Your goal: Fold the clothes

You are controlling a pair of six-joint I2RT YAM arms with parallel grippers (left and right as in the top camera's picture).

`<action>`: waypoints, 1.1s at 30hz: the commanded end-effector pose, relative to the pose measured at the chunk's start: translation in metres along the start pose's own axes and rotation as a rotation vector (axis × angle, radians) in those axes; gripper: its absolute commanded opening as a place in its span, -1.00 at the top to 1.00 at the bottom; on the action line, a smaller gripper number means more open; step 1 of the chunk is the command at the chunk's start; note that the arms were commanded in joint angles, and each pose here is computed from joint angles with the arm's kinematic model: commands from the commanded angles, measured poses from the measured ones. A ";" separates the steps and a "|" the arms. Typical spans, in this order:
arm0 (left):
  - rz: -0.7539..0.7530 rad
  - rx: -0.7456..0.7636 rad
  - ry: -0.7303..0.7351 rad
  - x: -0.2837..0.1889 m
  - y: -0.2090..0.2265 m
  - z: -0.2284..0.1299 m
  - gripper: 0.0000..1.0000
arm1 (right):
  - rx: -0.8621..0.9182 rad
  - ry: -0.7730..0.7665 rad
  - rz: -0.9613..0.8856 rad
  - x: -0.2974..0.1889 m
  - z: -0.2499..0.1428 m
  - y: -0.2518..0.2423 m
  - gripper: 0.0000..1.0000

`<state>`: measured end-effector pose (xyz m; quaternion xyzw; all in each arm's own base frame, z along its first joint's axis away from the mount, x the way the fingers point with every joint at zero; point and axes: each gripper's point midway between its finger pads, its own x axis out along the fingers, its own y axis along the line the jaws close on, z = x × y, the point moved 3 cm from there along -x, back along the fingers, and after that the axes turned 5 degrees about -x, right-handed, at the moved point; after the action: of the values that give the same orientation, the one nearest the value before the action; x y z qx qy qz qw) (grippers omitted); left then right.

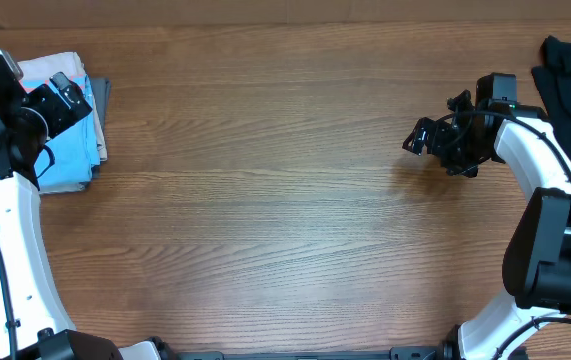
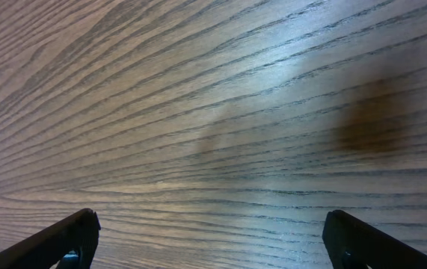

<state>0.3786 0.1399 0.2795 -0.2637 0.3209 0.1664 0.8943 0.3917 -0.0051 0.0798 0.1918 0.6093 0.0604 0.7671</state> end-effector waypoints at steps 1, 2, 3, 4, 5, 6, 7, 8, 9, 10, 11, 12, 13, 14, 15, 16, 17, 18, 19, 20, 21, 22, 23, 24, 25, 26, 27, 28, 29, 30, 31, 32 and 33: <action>-0.013 -0.003 0.009 0.002 -0.003 -0.002 -1.00 | -0.014 -0.042 -0.003 -0.011 0.008 0.004 -1.00; -0.013 -0.003 0.009 0.002 -0.003 -0.002 -1.00 | -0.014 -0.041 -0.003 -0.011 0.008 0.004 -1.00; -0.013 -0.003 0.009 0.002 -0.003 -0.002 -1.00 | -0.014 -0.041 -0.003 -0.011 0.008 0.004 -1.00; -0.013 -0.003 0.009 0.002 -0.003 -0.002 -1.00 | -0.014 -0.041 -0.003 -0.011 0.008 0.004 -1.00; -0.013 -0.003 0.009 0.002 -0.003 -0.002 -1.00 | -0.014 -0.042 -0.003 -0.011 0.008 0.004 -1.00; -0.013 -0.003 0.009 0.002 -0.003 -0.002 -1.00 | -0.014 -0.041 -0.003 -0.011 0.008 0.004 -1.00; -0.013 -0.003 0.009 0.002 -0.003 -0.002 -1.00 | -0.014 -0.041 -0.003 -0.011 0.008 0.004 -1.00; -0.013 -0.003 0.009 0.002 -0.003 -0.002 -1.00 | -0.014 -0.041 -0.003 -0.011 0.008 0.004 -1.00; -0.013 -0.003 0.009 0.002 -0.003 -0.002 -1.00 | -0.014 -0.041 -0.003 -0.011 0.008 0.004 -1.00; -0.013 -0.003 0.009 0.002 -0.003 -0.002 -1.00 | -0.014 -0.041 -0.003 -0.011 0.008 0.004 -1.00; -0.013 -0.003 0.009 0.002 -0.003 -0.002 -1.00 | -0.014 -0.042 -0.003 -0.011 0.008 0.004 -1.00; -0.013 -0.003 0.009 0.002 -0.003 -0.002 -1.00 | -0.014 -0.042 -0.003 -0.011 0.008 0.004 -1.00; -0.013 -0.003 0.009 0.002 -0.003 -0.002 -1.00 | -0.014 -0.041 -0.003 -0.011 0.008 0.004 -1.00; -0.013 -0.003 0.009 0.002 -0.003 -0.002 -1.00 | -0.014 -0.042 -0.003 -0.011 0.008 0.004 -1.00; -0.013 -0.003 0.009 0.002 -0.003 -0.002 -1.00 | -0.014 -0.041 -0.003 -0.011 0.008 0.004 -1.00; -0.013 -0.003 0.009 0.002 -0.003 -0.002 -1.00 | -0.014 -0.042 -0.003 -0.011 0.008 0.004 -1.00; -0.013 -0.003 0.009 0.002 -0.003 -0.002 -1.00 | -0.014 -0.042 -0.004 -0.011 0.008 0.004 -1.00; -0.013 -0.003 0.009 0.002 -0.003 -0.002 -1.00 | -0.014 -0.041 -0.003 -0.011 0.008 0.004 -1.00; -0.013 -0.003 0.009 0.002 -0.003 -0.002 -1.00 | -0.019 -0.040 -0.002 -0.011 0.008 0.006 -1.00; -0.013 -0.003 0.009 0.002 -0.003 -0.002 -1.00 | -0.021 -0.043 -0.002 -0.012 0.008 0.006 -1.00; -0.013 -0.003 0.009 0.002 -0.003 -0.002 -1.00 | -0.023 -0.049 -0.001 -0.014 0.008 0.007 -1.00; -0.013 -0.003 0.009 0.002 -0.003 -0.002 -1.00 | -0.029 -0.061 0.000 -0.018 0.009 0.009 -1.00; -0.013 -0.003 0.009 0.002 -0.003 -0.002 -1.00 | -0.035 -0.075 0.002 -0.024 0.010 0.012 -1.00; -0.013 -0.003 0.009 0.002 -0.003 -0.002 -1.00 | -0.045 -0.097 0.004 -0.032 0.012 0.016 -1.00; -0.013 -0.003 0.009 0.002 -0.003 -0.002 -1.00 | -0.058 -0.124 0.007 -0.042 0.013 0.021 -1.00; -0.013 -0.003 0.009 0.002 -0.003 -0.002 -1.00 | -0.077 -0.161 0.012 -0.055 0.015 0.028 -1.00; -0.013 -0.003 0.009 0.002 -0.003 -0.002 -1.00 | -0.096 -0.199 0.017 -0.070 0.016 0.036 -1.00; -0.013 -0.003 0.009 0.002 -0.003 -0.002 -1.00 | -0.114 -0.239 0.022 -0.084 0.017 0.043 -1.00; -0.013 -0.003 0.009 0.002 -0.003 -0.002 -1.00 | -0.136 -0.289 0.029 -0.103 0.016 0.051 -1.00; -0.013 -0.003 0.009 0.002 -0.003 -0.002 -1.00 | -0.158 -0.331 0.035 -0.119 0.014 0.059 -1.00; -0.013 -0.003 0.009 0.002 -0.003 -0.002 -1.00 | -0.178 -0.376 0.041 -0.136 0.012 0.067 -1.00; -0.013 -0.003 0.009 0.002 -0.003 -0.002 -1.00 | -0.197 -0.421 0.047 -0.153 0.009 0.074 -1.00; -0.013 -0.003 0.009 0.002 -0.003 -0.002 -1.00 | -0.218 -0.471 0.054 -0.172 0.005 0.081 -1.00</action>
<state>0.3786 0.1399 0.2795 -0.2637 0.3211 0.1665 0.8942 0.3805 0.0067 0.2105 0.1501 0.4680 0.0874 0.8665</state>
